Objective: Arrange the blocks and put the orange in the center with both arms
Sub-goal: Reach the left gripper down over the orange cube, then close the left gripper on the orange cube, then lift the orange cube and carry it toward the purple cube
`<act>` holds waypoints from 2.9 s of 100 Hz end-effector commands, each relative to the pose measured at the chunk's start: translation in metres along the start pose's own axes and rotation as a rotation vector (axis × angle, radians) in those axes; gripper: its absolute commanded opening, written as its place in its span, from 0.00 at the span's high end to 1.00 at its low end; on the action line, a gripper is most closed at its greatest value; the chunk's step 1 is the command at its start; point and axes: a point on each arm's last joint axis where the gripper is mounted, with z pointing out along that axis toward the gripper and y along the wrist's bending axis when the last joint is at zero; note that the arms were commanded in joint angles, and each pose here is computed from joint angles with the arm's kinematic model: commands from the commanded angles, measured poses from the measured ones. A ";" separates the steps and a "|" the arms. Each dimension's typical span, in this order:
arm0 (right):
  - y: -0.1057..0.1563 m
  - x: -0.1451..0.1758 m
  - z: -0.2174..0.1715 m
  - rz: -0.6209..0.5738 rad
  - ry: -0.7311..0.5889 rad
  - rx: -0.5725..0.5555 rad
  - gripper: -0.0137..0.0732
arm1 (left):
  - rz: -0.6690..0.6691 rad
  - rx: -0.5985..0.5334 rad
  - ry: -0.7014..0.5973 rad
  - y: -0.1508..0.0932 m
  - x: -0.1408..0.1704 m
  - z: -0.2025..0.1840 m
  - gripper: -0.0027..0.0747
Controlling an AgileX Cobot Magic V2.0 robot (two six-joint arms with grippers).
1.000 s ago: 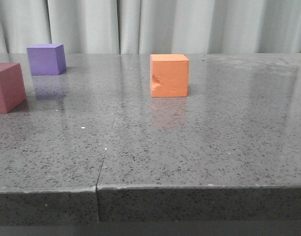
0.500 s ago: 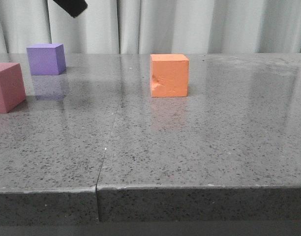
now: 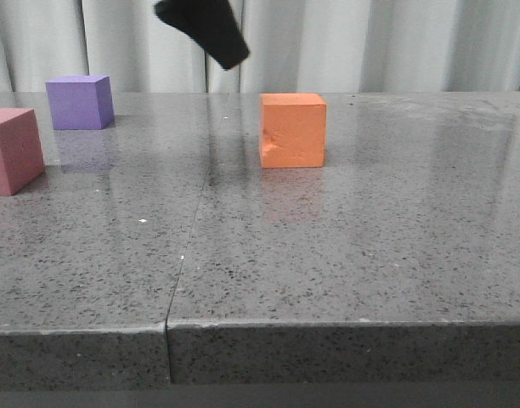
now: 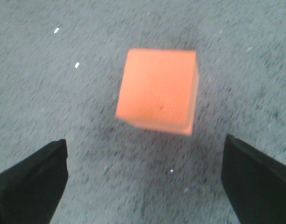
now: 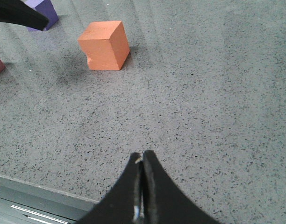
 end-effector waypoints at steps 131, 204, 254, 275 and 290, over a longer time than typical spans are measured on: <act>0.003 -0.014 -0.003 -0.018 -0.093 -0.021 0.92 | -0.080 0.132 -0.168 0.005 -0.019 0.072 0.16; 0.003 -0.014 -0.003 -0.018 -0.093 -0.021 0.92 | -0.077 0.119 -0.180 0.007 -0.022 0.069 0.66; 0.003 -0.014 -0.003 -0.018 -0.093 -0.021 0.92 | -0.370 -0.246 -0.195 0.036 -0.041 -0.009 0.65; 0.003 -0.014 -0.003 -0.018 -0.093 -0.021 0.92 | -0.594 -0.421 -0.101 0.044 -0.027 -0.046 0.65; 0.003 -0.014 -0.003 -0.018 -0.093 -0.021 0.92 | -0.766 -0.494 -0.034 0.052 -0.006 -0.068 0.65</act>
